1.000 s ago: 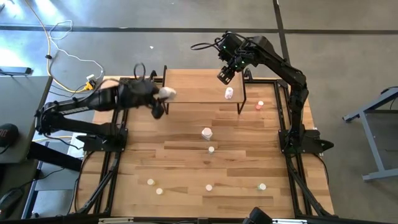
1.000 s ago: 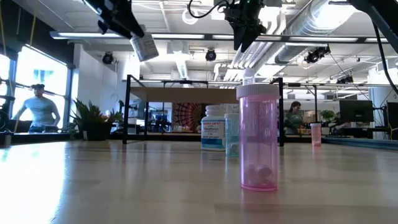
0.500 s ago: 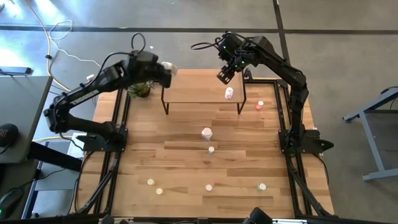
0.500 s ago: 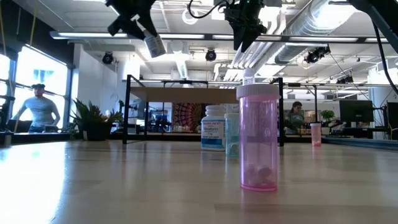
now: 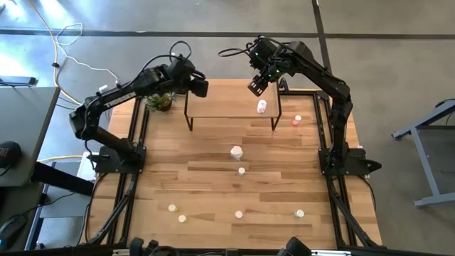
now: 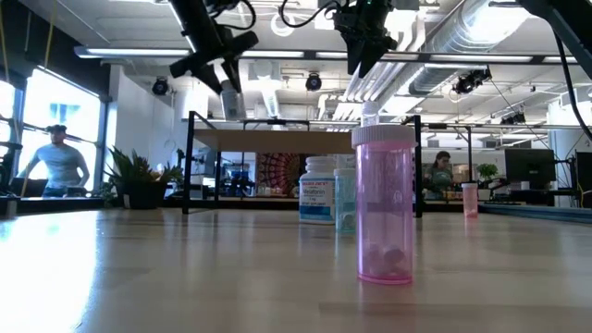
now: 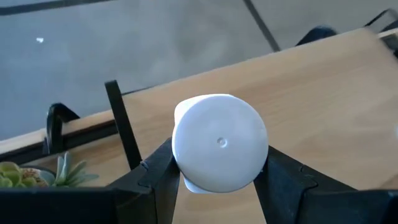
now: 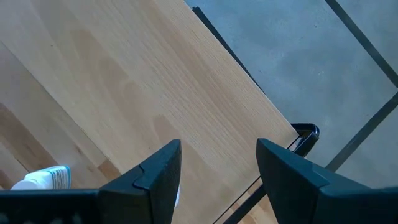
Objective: Pick and place medicine bottles onto shelf by color
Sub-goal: Put the left white pill bottle on the shelf
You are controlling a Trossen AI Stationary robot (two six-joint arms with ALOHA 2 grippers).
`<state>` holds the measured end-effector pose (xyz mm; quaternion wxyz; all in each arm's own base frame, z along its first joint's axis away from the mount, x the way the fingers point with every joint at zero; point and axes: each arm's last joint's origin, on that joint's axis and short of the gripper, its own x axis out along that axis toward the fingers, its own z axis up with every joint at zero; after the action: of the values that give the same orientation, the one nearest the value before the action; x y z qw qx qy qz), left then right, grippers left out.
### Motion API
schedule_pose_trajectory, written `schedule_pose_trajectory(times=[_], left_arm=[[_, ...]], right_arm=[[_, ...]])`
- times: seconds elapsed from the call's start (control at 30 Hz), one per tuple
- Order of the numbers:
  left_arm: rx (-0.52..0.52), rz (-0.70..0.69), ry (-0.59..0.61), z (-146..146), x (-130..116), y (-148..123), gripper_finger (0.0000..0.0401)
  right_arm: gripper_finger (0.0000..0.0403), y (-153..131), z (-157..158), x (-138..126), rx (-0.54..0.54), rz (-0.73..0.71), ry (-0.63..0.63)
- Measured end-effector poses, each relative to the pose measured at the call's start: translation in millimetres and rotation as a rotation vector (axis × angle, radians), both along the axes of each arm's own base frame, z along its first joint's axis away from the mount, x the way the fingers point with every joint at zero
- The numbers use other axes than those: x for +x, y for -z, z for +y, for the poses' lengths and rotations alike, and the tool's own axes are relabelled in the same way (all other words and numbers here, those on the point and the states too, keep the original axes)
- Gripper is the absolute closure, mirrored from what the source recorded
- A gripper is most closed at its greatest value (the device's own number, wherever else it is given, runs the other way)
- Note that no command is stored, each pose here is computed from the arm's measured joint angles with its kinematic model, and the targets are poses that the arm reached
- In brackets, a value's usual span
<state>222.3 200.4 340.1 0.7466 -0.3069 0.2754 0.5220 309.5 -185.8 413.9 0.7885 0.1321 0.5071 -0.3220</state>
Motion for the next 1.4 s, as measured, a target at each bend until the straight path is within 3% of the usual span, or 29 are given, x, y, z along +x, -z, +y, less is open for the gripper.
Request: schedule_pose_trajectory(times=[0.73,1.4], left_arm=[[-0.068,0.044,-0.094,14,14,28,0.0239],[-0.100,-0.019,-0.123,18,12,27,0.0168]], right_arm=[[0.0204,0,0,0,0.000,0.001,-0.001],[0.0204,0,0,0,-0.001,0.001,-0.001]])
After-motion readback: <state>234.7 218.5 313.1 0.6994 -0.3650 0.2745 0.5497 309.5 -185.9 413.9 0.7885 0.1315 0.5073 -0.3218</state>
